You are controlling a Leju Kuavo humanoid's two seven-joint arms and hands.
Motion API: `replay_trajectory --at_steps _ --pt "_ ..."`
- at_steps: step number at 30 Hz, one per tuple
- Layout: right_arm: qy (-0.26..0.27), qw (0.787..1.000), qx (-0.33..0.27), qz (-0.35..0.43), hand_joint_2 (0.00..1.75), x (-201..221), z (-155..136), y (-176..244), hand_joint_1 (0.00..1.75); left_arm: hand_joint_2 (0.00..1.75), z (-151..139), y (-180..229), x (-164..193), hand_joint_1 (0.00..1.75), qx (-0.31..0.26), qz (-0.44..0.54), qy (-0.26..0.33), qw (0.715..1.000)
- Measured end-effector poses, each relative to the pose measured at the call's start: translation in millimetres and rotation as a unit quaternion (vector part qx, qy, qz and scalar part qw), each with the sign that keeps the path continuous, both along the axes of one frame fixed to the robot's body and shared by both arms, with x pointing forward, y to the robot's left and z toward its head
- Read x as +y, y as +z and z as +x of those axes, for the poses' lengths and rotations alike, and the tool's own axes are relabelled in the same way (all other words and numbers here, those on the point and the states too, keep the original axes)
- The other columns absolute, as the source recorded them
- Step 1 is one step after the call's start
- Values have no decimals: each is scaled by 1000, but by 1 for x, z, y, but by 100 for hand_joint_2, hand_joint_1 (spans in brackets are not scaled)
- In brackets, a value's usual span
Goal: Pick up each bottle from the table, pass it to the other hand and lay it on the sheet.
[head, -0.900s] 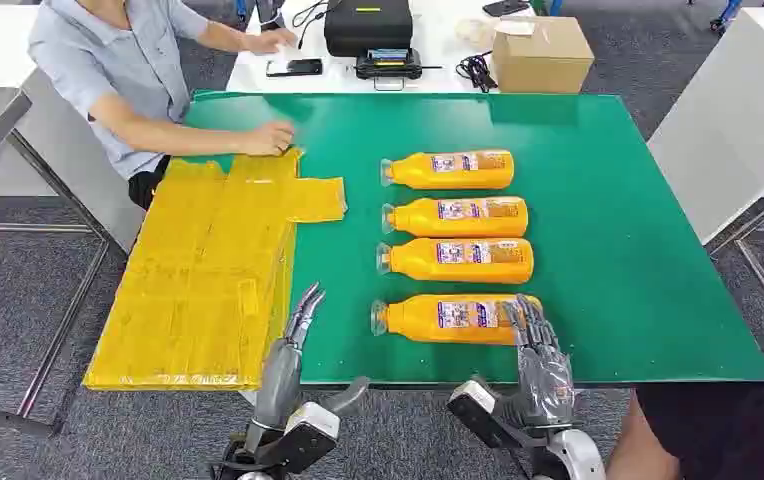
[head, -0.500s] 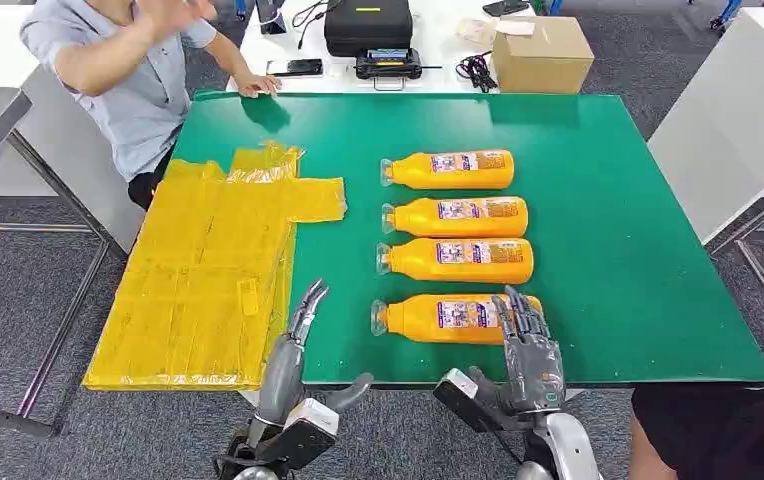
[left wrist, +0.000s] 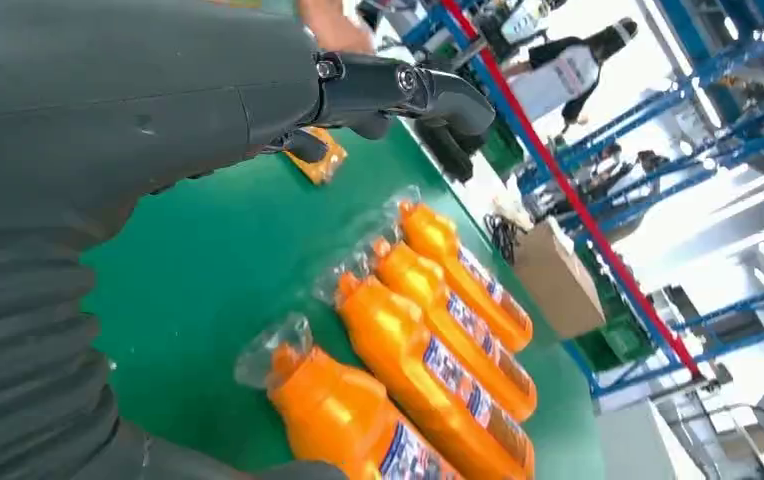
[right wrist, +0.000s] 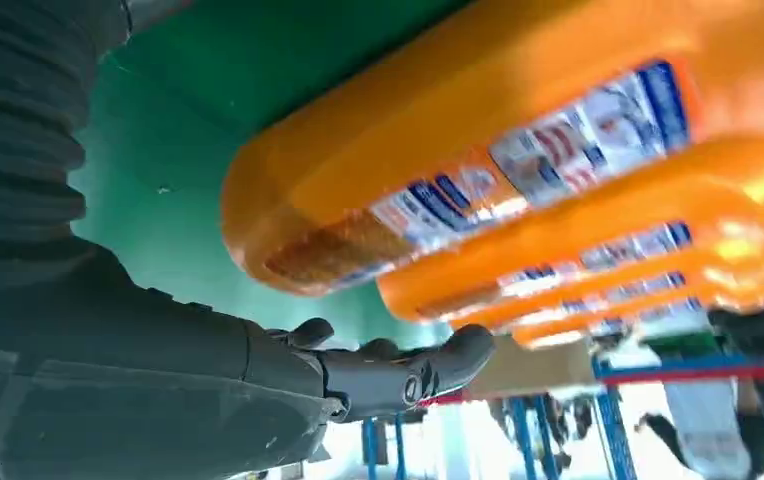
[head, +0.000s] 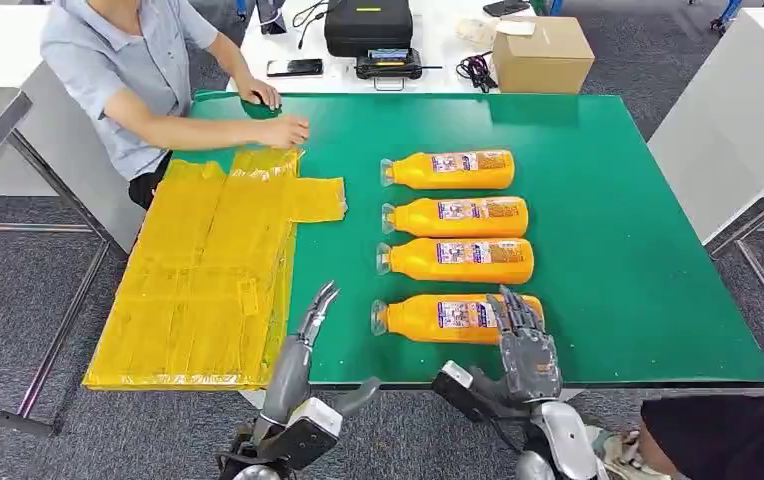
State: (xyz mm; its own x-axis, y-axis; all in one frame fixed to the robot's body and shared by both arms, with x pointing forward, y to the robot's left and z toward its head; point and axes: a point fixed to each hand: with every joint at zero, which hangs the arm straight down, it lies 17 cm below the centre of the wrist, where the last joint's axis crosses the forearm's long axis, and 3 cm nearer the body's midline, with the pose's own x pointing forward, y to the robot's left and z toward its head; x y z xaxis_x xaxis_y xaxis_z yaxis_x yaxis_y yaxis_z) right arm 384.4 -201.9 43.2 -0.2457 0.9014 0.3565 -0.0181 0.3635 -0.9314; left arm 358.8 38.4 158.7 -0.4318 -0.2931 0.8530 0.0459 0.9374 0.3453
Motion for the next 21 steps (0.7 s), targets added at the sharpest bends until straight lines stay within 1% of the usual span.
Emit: replay_trajectory --at_steps 9,14,21 --pt "3 998 39 -53 175 -14 9 -17 0 175 0 -1 -8 0 9 1 -17 1000" --pt "-3 995 39 -96 175 -26 21 -18 0 175 0 -1 -10 0 11 1 -22 1000" --pt "-11 991 32 -126 175 -40 36 -14 0 175 1 -1 -10 0 15 -2 -20 1000"
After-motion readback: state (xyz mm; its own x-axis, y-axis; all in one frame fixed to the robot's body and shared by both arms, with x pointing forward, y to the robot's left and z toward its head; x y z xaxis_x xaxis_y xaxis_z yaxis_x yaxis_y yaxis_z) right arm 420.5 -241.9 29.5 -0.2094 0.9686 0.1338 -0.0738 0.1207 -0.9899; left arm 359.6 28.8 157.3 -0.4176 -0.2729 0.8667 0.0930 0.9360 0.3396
